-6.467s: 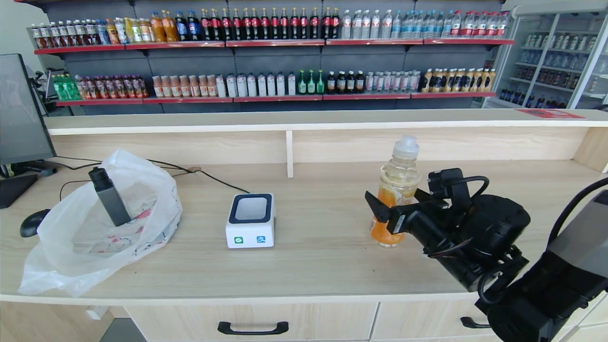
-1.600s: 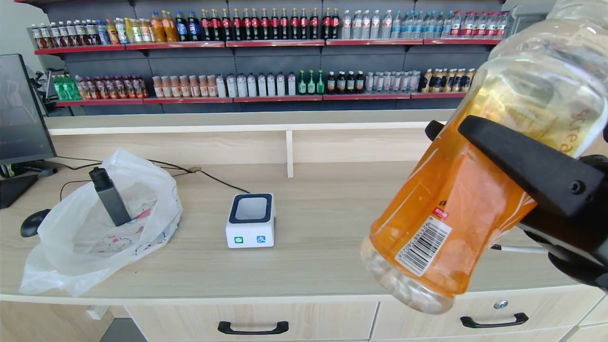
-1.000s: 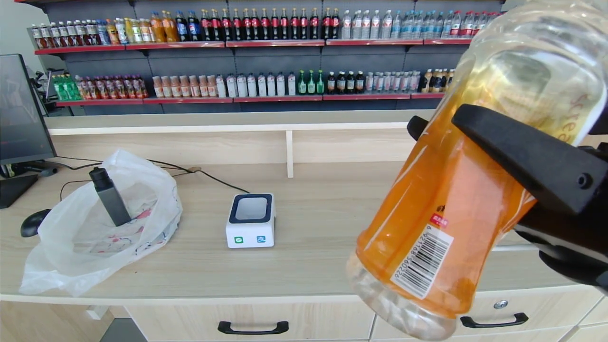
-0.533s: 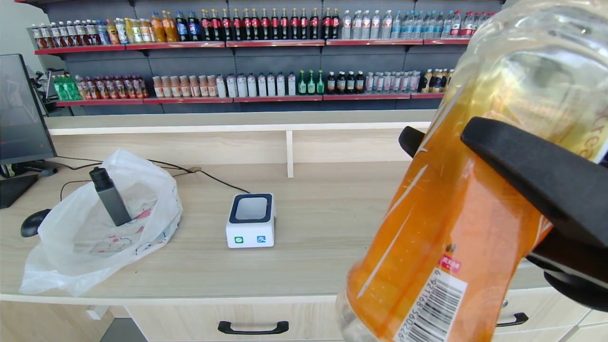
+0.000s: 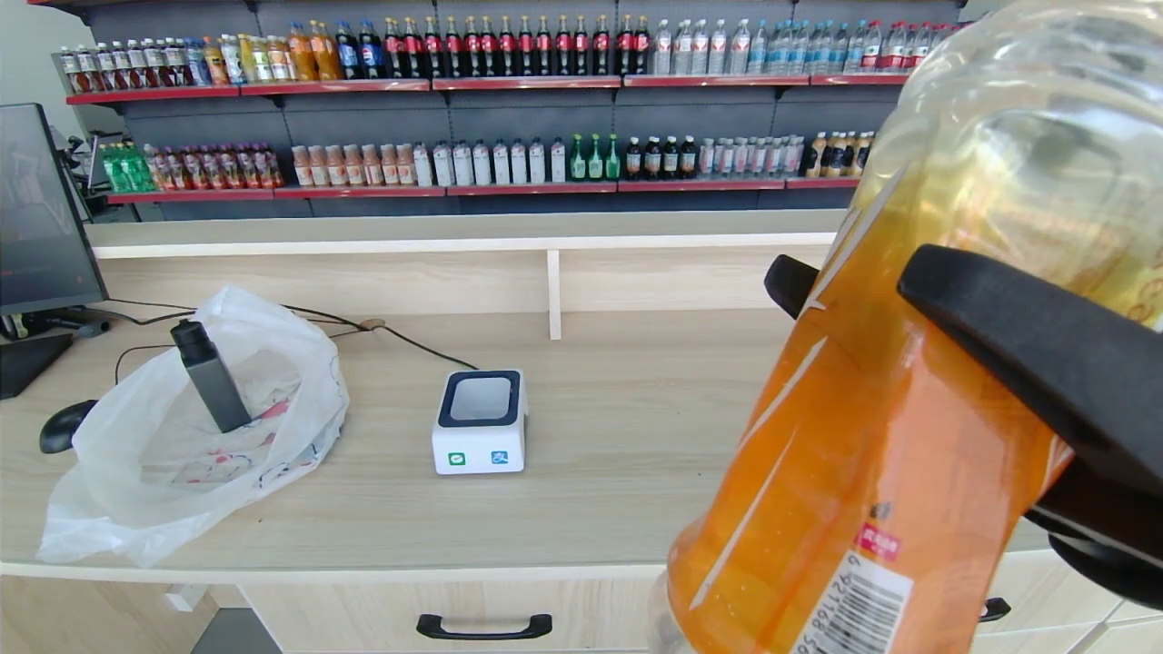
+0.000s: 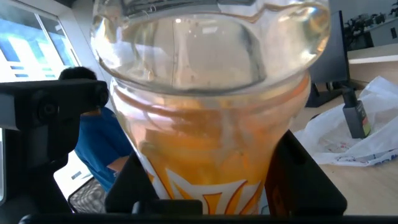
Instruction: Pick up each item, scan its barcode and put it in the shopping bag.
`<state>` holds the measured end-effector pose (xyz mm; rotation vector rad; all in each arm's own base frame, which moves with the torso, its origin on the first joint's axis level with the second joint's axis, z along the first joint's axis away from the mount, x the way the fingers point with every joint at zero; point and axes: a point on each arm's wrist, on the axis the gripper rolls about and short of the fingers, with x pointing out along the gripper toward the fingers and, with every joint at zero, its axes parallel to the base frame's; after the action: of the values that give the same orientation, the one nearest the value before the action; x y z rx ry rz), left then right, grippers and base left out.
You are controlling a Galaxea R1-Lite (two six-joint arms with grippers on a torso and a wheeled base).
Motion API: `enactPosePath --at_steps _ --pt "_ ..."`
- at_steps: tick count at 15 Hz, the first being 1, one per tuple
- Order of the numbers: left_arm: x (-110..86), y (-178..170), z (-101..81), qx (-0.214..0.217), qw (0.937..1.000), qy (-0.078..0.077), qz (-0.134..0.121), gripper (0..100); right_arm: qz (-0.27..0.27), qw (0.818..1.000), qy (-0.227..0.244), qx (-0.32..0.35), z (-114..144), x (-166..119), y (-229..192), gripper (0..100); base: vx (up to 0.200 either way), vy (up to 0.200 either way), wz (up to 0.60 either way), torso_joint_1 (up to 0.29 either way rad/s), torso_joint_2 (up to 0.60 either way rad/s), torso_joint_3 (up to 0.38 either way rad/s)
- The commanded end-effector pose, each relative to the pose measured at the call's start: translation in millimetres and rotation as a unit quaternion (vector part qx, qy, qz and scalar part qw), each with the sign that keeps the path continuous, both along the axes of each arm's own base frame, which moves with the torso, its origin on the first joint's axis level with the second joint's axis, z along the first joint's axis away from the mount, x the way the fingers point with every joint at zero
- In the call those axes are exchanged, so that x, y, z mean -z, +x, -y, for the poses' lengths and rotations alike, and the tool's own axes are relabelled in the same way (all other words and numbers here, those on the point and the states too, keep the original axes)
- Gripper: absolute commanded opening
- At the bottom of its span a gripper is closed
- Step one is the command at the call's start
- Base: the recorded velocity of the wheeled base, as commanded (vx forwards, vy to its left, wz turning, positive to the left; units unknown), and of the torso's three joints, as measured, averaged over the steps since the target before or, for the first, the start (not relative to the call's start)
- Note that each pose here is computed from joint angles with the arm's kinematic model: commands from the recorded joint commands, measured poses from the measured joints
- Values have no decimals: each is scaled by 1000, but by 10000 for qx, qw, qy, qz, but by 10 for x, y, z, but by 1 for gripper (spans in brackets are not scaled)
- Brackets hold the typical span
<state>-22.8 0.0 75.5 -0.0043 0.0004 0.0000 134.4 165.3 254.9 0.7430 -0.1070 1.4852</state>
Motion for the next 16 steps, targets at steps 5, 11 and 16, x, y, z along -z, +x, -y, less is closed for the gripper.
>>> enactPosePath --at_steps 5,11,16 --pt "0 0 0 0 10000 -2 2 0 -10 10000 -54 12 38 38 -35 0 0 0 0 0 0 0" --pt "0 0 0 0 10000 -2 2 0 64 9999 -46 69 53 29 -36 0 0 0 0 0 0 0" --pt "0 0 0 0 10000 -2 2 0 251 9965 -316 727 119 147 167 0 0 0 0 0 0 0"
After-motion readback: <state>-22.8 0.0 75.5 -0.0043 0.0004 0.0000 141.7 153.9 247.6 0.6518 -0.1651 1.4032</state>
